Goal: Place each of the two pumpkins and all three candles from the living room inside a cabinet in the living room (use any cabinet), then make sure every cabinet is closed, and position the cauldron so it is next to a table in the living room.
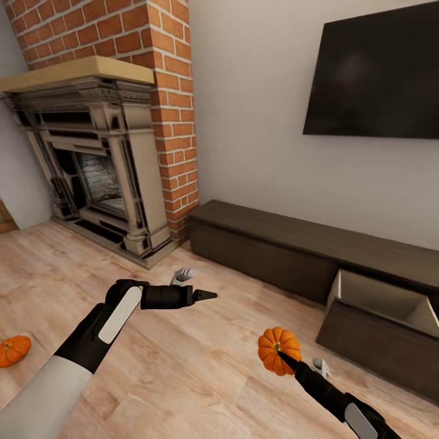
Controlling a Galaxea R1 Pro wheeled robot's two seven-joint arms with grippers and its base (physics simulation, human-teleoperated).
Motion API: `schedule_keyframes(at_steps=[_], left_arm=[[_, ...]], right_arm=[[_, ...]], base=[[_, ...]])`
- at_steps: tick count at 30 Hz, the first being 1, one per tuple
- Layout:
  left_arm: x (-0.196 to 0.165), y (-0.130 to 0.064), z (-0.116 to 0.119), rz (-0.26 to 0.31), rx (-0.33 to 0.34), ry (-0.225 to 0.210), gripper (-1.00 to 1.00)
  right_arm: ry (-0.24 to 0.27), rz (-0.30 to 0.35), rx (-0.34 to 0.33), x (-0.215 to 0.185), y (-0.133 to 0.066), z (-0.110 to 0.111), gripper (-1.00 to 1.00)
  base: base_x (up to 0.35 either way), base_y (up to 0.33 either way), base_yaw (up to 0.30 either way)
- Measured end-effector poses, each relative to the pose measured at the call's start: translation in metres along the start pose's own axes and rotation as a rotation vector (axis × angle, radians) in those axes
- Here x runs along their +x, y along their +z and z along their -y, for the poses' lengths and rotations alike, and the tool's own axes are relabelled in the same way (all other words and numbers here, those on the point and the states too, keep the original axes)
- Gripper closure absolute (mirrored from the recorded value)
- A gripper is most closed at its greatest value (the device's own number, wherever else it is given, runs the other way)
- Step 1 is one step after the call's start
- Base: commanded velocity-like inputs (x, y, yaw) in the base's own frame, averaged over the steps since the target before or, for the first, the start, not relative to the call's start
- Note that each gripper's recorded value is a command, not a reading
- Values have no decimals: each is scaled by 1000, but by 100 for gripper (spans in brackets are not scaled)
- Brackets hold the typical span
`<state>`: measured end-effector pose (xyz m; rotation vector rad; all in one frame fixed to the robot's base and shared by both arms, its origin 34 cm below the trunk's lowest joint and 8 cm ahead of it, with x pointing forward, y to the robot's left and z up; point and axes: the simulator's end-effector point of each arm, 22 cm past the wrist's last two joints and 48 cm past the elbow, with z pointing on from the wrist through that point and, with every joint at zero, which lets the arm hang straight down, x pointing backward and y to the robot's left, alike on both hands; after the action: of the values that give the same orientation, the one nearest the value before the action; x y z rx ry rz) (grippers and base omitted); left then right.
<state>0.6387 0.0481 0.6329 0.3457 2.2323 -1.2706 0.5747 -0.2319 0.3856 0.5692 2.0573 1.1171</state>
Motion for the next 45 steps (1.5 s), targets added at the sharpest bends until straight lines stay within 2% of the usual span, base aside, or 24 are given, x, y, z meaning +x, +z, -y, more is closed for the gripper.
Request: schedule_keyframes(at_steps=[20,45], left_arm=[[-3,-2,5,6,1,9,-100],[-3,-3,5,6,0,10,-100]], right_arm=[[-8,6,-9,-4,0,-6,100],[-6,7,-13,-3,1,-7,100]], base=[[249,255,250],[222,242,20]])
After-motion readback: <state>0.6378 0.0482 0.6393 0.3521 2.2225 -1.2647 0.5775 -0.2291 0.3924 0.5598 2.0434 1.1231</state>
